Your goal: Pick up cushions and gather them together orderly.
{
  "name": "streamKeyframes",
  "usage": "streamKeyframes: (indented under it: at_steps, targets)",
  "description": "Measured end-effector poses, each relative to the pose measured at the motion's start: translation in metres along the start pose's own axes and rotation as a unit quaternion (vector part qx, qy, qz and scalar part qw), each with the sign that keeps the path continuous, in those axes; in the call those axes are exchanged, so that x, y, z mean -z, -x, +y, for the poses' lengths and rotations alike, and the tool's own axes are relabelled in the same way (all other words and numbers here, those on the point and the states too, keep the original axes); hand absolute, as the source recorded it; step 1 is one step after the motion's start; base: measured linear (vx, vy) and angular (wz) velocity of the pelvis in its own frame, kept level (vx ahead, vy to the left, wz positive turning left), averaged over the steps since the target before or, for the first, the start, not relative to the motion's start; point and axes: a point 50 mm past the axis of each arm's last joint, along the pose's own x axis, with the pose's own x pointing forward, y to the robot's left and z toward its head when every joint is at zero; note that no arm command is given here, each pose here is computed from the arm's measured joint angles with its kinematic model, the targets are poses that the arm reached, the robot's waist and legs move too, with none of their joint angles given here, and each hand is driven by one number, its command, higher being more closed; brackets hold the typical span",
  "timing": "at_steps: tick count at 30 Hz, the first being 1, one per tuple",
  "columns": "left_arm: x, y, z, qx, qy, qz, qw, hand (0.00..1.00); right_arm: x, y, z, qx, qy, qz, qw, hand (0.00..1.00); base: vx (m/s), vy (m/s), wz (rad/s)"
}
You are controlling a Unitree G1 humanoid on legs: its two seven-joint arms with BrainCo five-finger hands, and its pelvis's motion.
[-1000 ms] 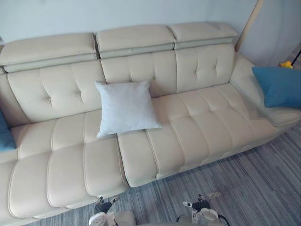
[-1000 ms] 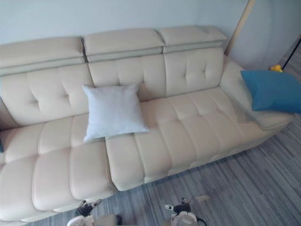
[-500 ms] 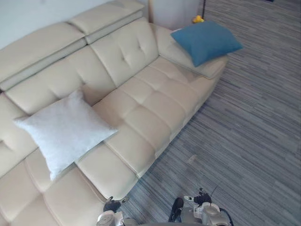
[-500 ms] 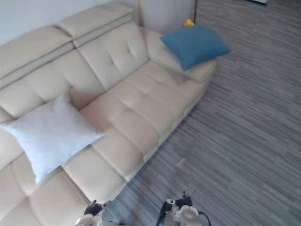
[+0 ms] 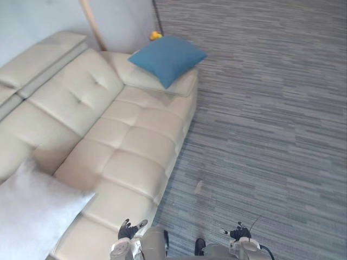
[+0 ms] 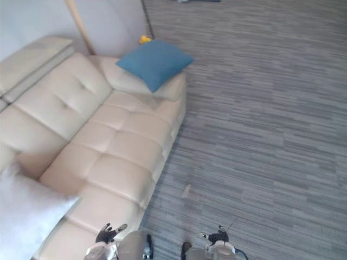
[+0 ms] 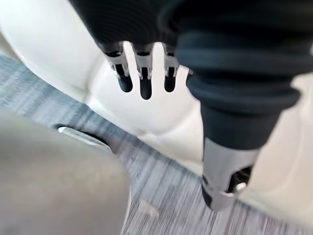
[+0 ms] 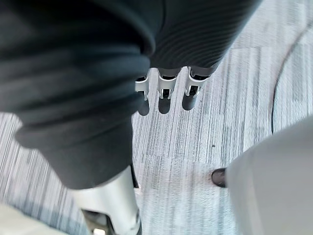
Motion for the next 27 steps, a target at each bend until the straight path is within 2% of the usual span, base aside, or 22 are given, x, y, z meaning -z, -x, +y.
streamKeyframes:
  at_steps: [6, 11, 16, 20, 22, 24, 27]
  targets:
    - [-0.001, -0.002, 0.004, -0.003, -0.011, 0.009, 1.0, 0.0, 0.005, 0.004, 0.013, -0.022, 0.01, 0.003, 1.0, 0.0, 0.36, 0.175, -1.01]
    - [0.003, -0.003, 0.004, -0.004, -0.018, 0.024, 1.0, 0.0, 0.001, 0.002, 0.012, -0.022, 0.01, -0.004, 1.0, 0.0, 0.31, 0.007, -0.17]
    - [0.004, -0.004, 0.011, -0.007, -0.047, 0.03, 0.998, 0.0, -0.002, 0.0, 0.003, -0.009, 0.004, -0.005, 1.0, 0.0, 0.43, -0.221, 0.15]
    - [0.005, -0.002, 0.0, 0.0, -0.029, 0.026, 0.999, 0.0, -0.005, -0.002, -0.002, -0.001, -0.002, -0.009, 1.0, 0.0, 0.44, -0.281, 0.14]
    - [0.001, -0.002, -0.001, -0.005, -0.01, 0.018, 1.0, 0.0, -0.012, -0.003, 0.001, -0.005, 0.01, -0.019, 1.0, 0.0, 0.53, -0.208, -0.36]
    - [-0.011, -0.004, 0.002, -0.007, -0.019, -0.009, 1.0, 0.0, -0.009, -0.001, 0.012, -0.019, 0.011, -0.01, 1.0, 0.0, 0.53, -0.13, -0.46]
    - [-0.016, -0.004, -0.001, 0.001, -0.029, -0.023, 0.999, 0.0, -0.011, -0.003, 0.012, -0.017, 0.016, -0.005, 1.0, 0.0, 0.48, -0.048, -0.35]
